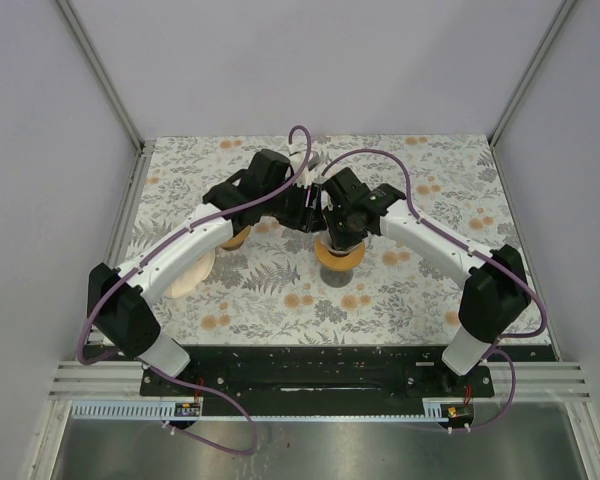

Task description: Place the coffee filter in the dripper

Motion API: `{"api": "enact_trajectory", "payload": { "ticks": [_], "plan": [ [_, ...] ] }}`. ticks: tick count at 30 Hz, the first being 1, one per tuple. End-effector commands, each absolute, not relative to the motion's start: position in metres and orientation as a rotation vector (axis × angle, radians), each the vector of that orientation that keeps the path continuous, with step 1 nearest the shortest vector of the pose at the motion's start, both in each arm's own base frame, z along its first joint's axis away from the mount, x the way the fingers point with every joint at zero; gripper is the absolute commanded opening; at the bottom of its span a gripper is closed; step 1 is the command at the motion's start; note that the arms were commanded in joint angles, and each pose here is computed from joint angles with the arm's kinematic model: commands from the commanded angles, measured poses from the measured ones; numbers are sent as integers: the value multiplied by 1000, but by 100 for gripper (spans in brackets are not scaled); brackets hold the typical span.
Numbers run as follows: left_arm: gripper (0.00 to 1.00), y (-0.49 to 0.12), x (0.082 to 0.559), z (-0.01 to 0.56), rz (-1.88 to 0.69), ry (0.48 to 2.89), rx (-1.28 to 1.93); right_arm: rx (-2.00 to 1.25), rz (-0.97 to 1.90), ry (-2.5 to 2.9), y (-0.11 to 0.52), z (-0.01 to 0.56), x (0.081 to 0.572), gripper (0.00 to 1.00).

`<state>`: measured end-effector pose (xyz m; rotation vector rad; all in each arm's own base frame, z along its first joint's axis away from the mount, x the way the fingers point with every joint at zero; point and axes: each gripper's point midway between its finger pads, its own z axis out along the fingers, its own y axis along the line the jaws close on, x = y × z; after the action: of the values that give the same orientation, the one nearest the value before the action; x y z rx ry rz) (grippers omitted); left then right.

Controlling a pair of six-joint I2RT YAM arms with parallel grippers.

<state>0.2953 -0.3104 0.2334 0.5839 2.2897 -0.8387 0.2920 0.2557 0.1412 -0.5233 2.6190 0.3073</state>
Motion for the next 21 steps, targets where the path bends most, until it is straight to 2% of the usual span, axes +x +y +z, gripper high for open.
{"api": "enact_trajectory", "payload": {
  "ticks": [1,7,21],
  "plan": [
    [55,-318,291,249,-941,2230,563,-495,295,2585,262,145,301,0],
    [55,-321,292,234,-946,2271,543,-500,279,2627,262,126,299,0],
    [45,-317,308,223,-865,2297,505,-530,136,2727,252,80,290,0]
  ]
}}
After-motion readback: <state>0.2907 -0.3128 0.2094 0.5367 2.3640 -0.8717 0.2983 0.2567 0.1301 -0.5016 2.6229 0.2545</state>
